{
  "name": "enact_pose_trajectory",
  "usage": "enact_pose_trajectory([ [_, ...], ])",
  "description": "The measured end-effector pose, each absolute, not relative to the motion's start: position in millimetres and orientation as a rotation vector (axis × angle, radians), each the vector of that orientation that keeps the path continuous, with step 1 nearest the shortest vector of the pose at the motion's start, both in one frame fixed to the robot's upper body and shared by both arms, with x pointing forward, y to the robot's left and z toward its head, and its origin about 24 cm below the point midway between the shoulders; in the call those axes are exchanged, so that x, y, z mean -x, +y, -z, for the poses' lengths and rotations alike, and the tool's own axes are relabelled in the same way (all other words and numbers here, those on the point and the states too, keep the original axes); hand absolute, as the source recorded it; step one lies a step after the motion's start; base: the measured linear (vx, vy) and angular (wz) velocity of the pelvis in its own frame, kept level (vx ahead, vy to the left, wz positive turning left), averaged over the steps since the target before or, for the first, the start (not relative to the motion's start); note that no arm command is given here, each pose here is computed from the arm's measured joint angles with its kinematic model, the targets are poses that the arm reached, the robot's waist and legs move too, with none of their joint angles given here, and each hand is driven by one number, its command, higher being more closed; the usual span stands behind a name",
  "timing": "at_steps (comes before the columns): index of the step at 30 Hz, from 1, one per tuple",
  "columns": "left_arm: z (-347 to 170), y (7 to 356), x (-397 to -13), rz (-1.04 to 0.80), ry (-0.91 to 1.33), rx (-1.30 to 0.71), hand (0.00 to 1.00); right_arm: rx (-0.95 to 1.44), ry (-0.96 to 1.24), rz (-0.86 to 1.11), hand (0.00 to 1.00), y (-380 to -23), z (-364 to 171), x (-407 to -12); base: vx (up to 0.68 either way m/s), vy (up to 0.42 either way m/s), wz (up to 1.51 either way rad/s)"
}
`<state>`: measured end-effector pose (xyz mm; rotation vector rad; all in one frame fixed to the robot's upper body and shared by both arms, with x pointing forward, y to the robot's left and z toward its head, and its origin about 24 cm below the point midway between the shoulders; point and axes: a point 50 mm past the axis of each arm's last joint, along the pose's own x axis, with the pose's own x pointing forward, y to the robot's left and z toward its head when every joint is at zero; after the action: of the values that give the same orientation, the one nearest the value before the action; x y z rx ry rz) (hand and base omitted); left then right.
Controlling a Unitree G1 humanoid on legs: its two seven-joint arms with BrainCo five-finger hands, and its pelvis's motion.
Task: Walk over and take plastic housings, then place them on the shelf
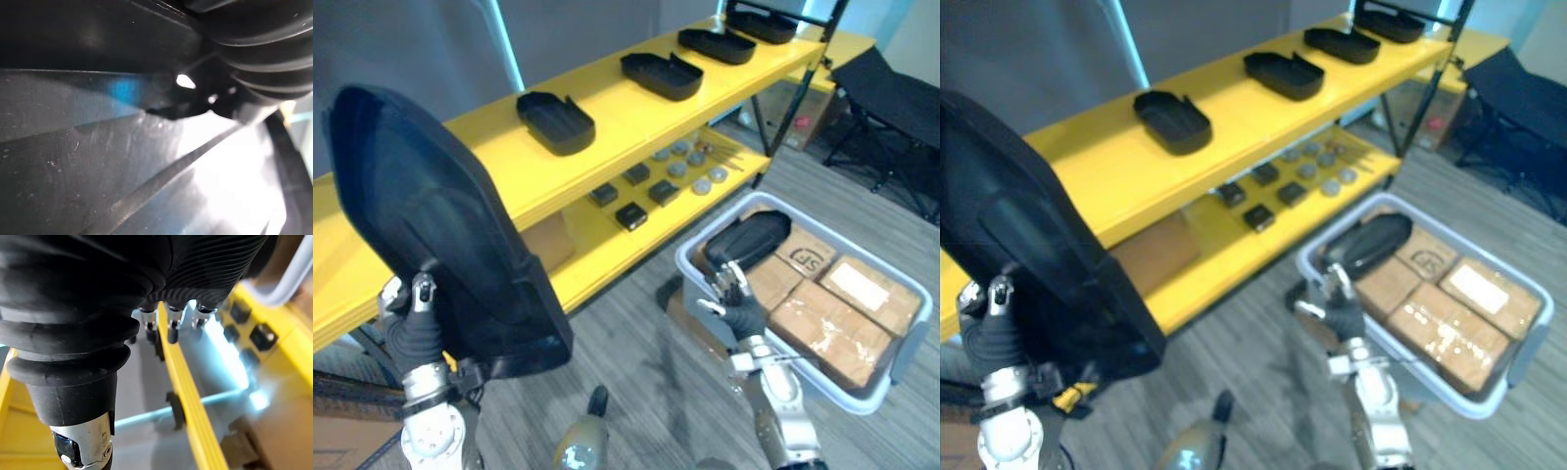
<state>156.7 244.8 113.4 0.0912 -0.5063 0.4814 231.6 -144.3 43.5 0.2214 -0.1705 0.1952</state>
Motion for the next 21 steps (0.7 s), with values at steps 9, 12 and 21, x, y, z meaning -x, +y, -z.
enact_pose_trajectory([
  [9, -131.8, 254.3, -156.4, -0.511, -0.574, -0.129, 1.00, -0.228, -0.220, -0.089, 0.00, -151.6, -49.7, -235.7, 0.24, 0.132, 0.26],
  [12, -132.5, 254.3, -159.7, -0.524, -0.572, -0.112, 1.00, -0.201, -0.283, -0.098, 0.00, -152.6, -63.2, -244.9, 0.35, -0.013, 0.29],
  [21, -115.0, 242.6, -181.5, -0.520, -0.489, -0.011, 1.00, -0.191, -0.465, -0.206, 0.00, -171.9, -109.6, -251.3, 0.27, -0.289, 1.09],
])
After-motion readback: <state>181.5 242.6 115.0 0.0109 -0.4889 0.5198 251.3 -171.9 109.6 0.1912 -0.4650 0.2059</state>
